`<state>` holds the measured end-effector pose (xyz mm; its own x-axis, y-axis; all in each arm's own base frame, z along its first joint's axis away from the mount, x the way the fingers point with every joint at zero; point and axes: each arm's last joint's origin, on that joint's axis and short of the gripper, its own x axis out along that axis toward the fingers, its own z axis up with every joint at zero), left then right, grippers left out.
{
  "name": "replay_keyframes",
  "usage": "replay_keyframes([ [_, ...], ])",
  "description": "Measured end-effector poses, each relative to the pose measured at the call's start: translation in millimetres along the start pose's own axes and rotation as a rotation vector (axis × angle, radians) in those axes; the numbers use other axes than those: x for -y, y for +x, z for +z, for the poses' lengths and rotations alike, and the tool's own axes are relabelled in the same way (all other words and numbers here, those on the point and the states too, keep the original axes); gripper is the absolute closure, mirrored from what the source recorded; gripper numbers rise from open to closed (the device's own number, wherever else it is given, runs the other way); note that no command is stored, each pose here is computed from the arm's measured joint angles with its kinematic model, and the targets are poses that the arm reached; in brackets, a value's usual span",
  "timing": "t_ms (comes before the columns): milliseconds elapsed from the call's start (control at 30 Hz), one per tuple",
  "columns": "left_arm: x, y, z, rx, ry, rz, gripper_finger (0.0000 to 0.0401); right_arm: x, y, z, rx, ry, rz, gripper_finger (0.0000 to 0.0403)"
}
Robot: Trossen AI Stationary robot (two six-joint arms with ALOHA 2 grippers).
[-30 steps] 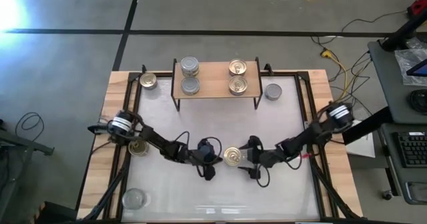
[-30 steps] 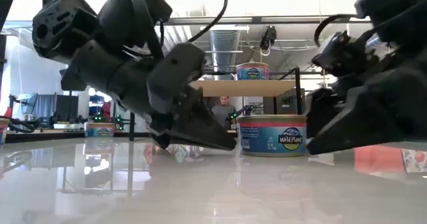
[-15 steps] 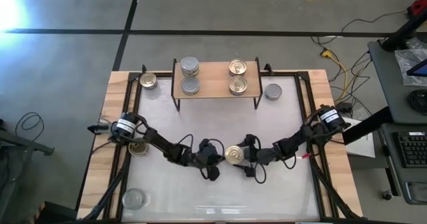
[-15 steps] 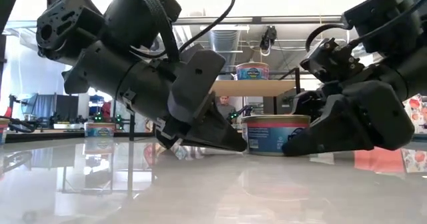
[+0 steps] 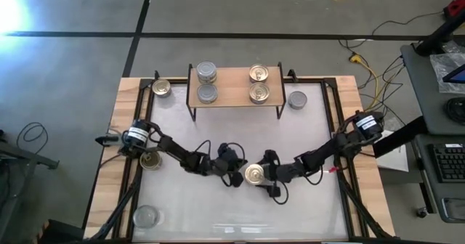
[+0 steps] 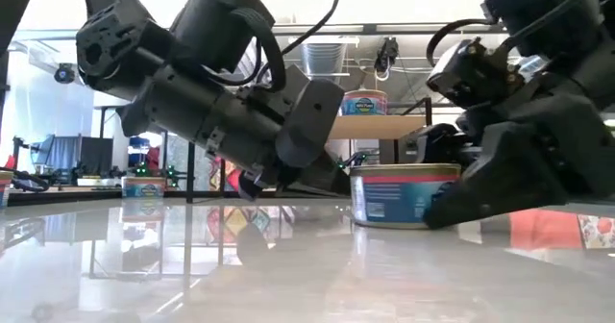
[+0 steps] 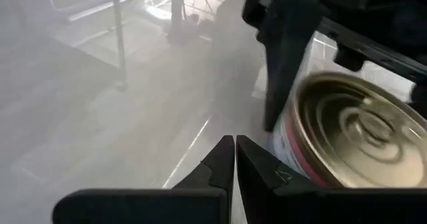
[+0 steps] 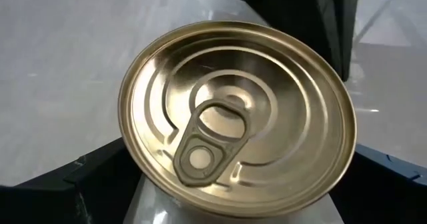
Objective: Stack canned seafood by type on shelf
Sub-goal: Stack the blue tuna can on top of the blue tuna can on the shelf
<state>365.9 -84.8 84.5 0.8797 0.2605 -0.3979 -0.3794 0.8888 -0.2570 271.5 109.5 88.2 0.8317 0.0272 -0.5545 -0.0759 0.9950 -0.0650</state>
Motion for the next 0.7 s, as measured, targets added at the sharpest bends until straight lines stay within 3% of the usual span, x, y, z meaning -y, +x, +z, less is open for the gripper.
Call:
replay_keyframes([
  [233, -3, -8, 4, -0.026, 0.038, 0.004, 0.04, 0, 1, 1, 0.003, 0.019, -0.015, 0.0004],
  [500, -7, -35, 25, -0.025, 0.078, 0.061, 0.04, 0, 2, 5, 0.015, 0.024, -0.02, 0.0047],
  [700, -12, -58, 31, -0.005, 0.076, 0.046, 0.04, -2, 1, 18, 0.047, 0.034, -0.016, 0.0042],
])
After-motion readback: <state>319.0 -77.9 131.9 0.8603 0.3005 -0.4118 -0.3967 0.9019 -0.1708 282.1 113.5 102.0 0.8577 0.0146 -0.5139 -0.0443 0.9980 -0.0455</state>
